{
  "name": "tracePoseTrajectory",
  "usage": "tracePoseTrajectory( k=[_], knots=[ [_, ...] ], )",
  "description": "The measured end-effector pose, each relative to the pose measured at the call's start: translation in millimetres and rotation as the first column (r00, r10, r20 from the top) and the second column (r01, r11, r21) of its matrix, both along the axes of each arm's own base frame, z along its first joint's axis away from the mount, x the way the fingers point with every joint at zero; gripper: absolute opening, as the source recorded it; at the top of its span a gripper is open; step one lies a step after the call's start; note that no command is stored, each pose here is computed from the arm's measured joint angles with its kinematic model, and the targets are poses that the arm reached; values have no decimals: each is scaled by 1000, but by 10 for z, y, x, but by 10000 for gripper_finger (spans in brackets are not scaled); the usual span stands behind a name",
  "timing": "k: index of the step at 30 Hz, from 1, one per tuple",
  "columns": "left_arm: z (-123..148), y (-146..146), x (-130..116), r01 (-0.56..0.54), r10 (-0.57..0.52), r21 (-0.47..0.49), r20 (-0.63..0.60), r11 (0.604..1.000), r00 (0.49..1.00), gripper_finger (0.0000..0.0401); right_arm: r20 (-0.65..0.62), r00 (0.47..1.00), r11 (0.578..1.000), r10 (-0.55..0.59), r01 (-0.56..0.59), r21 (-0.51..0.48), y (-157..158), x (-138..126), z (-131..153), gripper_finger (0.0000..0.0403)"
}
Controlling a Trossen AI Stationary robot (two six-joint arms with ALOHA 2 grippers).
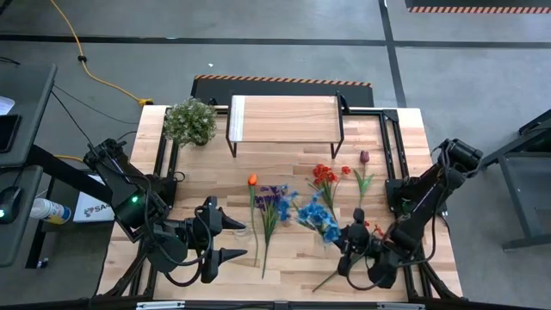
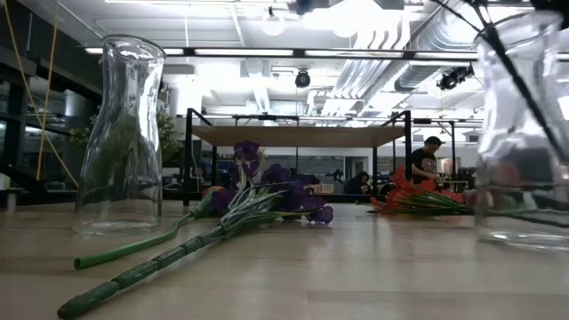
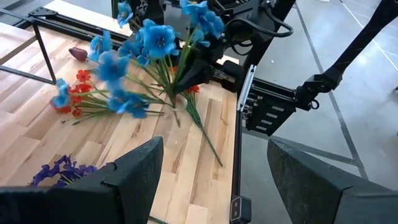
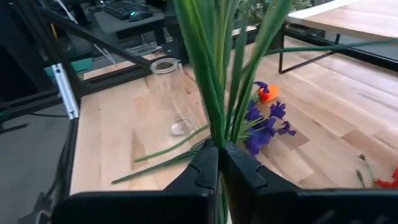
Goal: Pick and place flowers into a vace then onto a shelf
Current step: Put the blue flowers into the right transparent vase
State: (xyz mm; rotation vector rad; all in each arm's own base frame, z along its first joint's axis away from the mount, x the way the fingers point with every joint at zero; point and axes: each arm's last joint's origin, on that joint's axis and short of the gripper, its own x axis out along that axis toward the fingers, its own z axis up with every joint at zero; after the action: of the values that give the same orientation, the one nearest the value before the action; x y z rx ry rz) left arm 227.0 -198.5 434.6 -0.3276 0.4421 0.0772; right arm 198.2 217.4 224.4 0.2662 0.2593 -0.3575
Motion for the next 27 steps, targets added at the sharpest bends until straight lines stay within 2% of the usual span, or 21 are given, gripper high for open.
tracePoseTrajectory(
  k=[15,27],
  knots=[
    [0,1,1,-1,1,0,1,1000,1000,319,-45,998,998,46,-44,54,10,-4,-22,6],
    [0,0,0,-1,1,0,1,1000,1000,319,-66,996,995,54,-49,85,-1,-1,-38,58]
  ],
)
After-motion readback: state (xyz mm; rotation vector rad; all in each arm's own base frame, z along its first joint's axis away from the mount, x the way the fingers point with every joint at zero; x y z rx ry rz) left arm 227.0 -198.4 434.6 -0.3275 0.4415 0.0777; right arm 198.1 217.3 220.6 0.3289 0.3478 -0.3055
